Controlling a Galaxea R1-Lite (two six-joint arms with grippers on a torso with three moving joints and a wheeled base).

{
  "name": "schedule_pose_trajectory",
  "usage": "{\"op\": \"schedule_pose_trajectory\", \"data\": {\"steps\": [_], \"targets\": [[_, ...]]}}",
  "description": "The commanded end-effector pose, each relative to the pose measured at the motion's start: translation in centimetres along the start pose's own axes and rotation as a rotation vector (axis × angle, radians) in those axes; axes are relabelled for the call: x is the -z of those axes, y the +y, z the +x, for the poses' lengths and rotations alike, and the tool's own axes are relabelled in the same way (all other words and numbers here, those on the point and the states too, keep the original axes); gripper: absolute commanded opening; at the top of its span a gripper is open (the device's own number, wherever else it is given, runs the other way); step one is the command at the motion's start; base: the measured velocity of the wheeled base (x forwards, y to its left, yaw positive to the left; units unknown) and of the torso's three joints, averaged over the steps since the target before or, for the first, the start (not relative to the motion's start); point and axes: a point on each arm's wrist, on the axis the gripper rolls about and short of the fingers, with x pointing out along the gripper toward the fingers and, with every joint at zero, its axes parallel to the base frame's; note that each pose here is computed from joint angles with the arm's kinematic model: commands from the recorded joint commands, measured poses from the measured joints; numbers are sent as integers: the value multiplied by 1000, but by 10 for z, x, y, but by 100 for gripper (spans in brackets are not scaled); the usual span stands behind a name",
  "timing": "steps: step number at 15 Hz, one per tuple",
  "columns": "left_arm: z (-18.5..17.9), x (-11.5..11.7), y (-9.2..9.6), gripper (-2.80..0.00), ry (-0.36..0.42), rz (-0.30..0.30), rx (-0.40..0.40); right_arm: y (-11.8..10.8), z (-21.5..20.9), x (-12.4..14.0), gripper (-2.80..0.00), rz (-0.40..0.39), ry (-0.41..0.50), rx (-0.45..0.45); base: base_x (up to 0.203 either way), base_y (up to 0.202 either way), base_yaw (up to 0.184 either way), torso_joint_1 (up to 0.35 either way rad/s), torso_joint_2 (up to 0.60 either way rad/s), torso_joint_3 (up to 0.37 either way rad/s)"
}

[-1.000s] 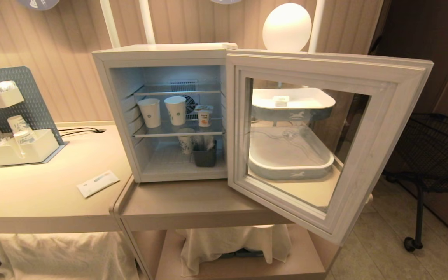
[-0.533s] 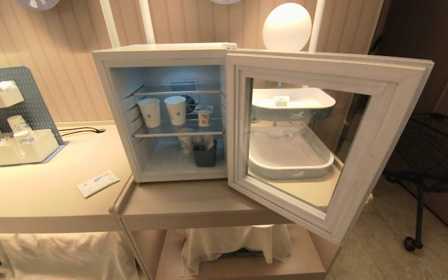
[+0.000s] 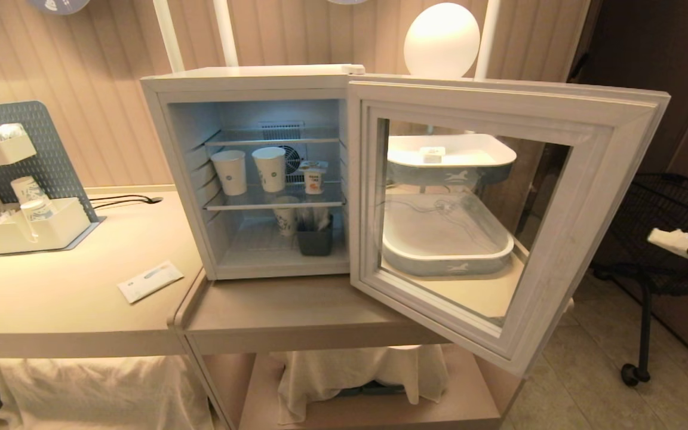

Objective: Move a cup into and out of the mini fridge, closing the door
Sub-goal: Close the freezer door

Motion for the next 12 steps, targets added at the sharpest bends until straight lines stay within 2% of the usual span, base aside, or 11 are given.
{"op": "schedule_pose_trajectory", "data": {"steps": [1, 2, 4, 8, 10, 12], "targets": [[0, 0, 0, -280, 1, 0, -1, -23, 24, 10, -280, 69, 199, -384, 0, 0, 0, 0, 0, 0], [0, 0, 0, -280, 3, 0, -1, -23, 25, 10, -280, 78, 233, -479, 0, 0, 0, 0, 0, 0], [0, 0, 0, -280, 1, 0, -1, -13, 32, 15, -280, 90, 295, -581, 0, 0, 0, 0, 0, 0], [0, 0, 0, -280, 3, -5, -1, 21, 46, 35, -280, 63, 399, -684, 0, 0, 0, 0, 0, 0], [0, 0, 0, -280, 3, -8, -1, 36, 49, 41, -280, 41, 431, -725, 0, 0, 0, 0, 0, 0], [0, 0, 0, -280, 3, -8, -1, 47, 46, 44, -280, 19, 432, -727, 0, 0, 0, 0, 0, 0]]}}
